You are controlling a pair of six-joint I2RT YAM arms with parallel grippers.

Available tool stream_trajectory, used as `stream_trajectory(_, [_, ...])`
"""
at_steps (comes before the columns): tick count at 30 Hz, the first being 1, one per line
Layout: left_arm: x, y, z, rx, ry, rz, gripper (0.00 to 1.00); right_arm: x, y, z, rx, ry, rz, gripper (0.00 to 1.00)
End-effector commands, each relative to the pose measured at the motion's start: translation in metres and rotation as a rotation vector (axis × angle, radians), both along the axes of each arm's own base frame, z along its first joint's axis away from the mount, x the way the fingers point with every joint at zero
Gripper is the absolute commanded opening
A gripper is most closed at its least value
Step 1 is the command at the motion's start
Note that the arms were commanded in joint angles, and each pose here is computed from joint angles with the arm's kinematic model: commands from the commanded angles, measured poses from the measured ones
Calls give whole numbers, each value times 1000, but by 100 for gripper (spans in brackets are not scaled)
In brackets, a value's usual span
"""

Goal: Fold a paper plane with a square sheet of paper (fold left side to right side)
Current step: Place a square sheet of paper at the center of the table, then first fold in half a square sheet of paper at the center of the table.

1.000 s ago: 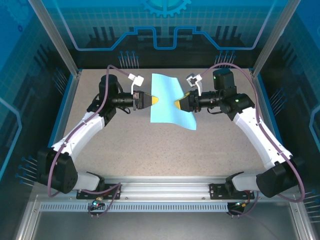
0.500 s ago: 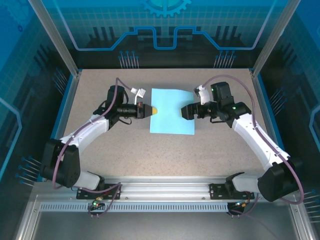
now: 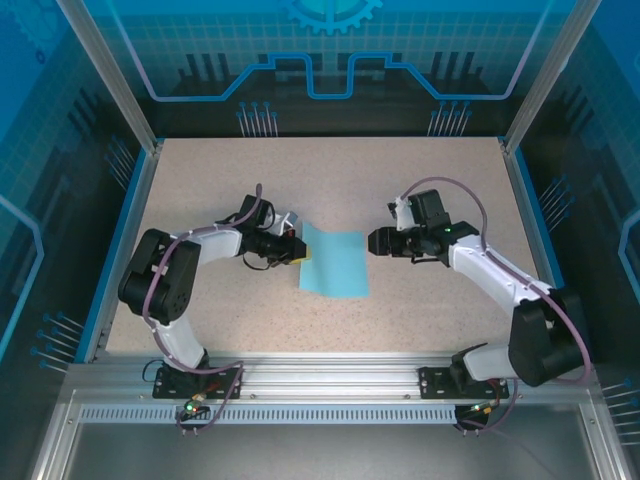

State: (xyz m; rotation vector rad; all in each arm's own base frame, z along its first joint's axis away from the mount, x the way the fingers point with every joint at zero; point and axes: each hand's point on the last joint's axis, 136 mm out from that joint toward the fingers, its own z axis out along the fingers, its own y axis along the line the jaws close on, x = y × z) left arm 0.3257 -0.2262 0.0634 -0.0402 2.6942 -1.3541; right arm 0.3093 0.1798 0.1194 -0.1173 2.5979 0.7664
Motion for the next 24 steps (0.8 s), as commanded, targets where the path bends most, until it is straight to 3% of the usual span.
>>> stream_trajectory(1, [1, 2, -1, 51, -10, -18, 0, 4, 10, -21, 26, 49, -60, 41])
stream_trajectory(6, [-3, 5, -1, 74, 4, -30, 0, 9, 24, -52, -13, 134, -68, 22])
stream_trajectory(16, [-5, 6, 2, 83, 10, -32, 4, 10, 43, -101, -119, 266, -35, 15])
stream_trajectory(21, [-7, -1, 15, 51, -5, -46, 14, 1, 41, -116, -172, 309, -20, 14])
stream_trajectory(24, [-7, -10, 24, 21, -11, -58, 31, -2, 40, -120, -190, 324, -14, 14])
